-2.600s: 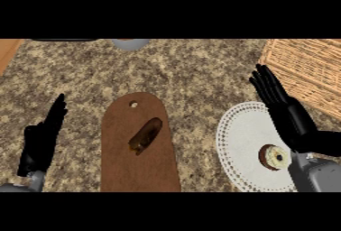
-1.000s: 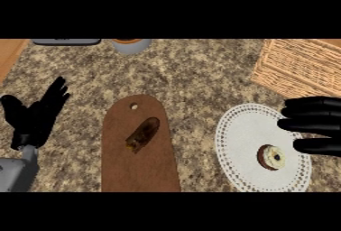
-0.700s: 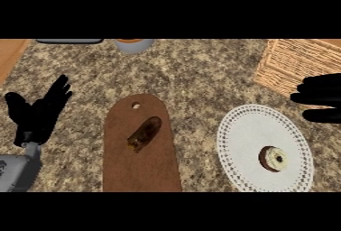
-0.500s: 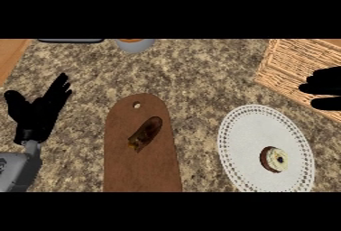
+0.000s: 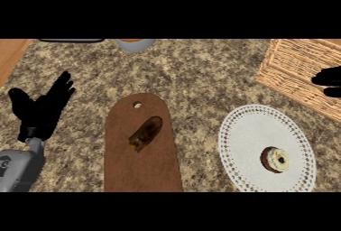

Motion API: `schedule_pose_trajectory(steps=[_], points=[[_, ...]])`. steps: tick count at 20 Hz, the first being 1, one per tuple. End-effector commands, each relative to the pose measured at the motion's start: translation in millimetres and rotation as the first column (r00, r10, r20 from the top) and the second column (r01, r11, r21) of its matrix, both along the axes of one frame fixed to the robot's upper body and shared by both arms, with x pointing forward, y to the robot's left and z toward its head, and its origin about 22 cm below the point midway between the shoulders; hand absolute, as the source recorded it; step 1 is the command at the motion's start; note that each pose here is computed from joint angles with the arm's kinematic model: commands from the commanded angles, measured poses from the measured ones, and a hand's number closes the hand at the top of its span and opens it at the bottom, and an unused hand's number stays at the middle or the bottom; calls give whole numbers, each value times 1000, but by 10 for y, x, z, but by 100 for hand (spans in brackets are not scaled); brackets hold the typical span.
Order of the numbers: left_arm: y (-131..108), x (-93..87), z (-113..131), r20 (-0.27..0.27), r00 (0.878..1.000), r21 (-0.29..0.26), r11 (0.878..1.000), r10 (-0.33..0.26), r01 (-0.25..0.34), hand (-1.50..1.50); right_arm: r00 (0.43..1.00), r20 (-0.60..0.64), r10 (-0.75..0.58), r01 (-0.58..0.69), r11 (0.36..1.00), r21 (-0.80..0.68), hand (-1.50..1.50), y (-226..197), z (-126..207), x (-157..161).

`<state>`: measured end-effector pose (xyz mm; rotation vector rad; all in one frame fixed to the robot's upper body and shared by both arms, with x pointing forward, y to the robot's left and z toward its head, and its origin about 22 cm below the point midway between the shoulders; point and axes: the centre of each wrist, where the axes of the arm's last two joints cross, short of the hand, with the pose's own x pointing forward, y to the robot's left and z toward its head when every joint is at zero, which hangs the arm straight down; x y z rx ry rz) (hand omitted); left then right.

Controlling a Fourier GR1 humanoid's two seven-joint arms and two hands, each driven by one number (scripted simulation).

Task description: Pick the cupcake from the placemat and place it in the basket

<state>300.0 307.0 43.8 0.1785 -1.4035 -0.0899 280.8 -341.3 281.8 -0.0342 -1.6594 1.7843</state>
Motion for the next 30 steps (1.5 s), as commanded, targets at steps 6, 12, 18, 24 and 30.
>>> schedule_pose_trajectory(steps=[6, 12, 18, 24, 30], points=[[-126, 9, -34, -14, 1000, -6, 1000, -22, 22, 0, 972, -170, 164, -149, 984, 96, -150, -304, -743, 108], [-67, 85, 17, 12, 1000, -5, 1000, -1, 1, 0, 971, -154, 182, -157, 974, 164, -150, -349, -1230, 182], [106, 62, 45, -11, 1000, 6, 1000, -7, 7, 0, 954, -222, 204, -146, 957, 251, -150, -26, -1924, 157], [15, 43, -13, -11, 1000, -10, 1000, 2, -2, 0, 956, -220, 193, -170, 978, 116, -150, 75, -2303, 208], [203, -76, -82, -8, 1000, 6, 1000, 15, -15, 0, 960, -204, 191, -190, 981, 26, -150, 90, -2440, 367]])
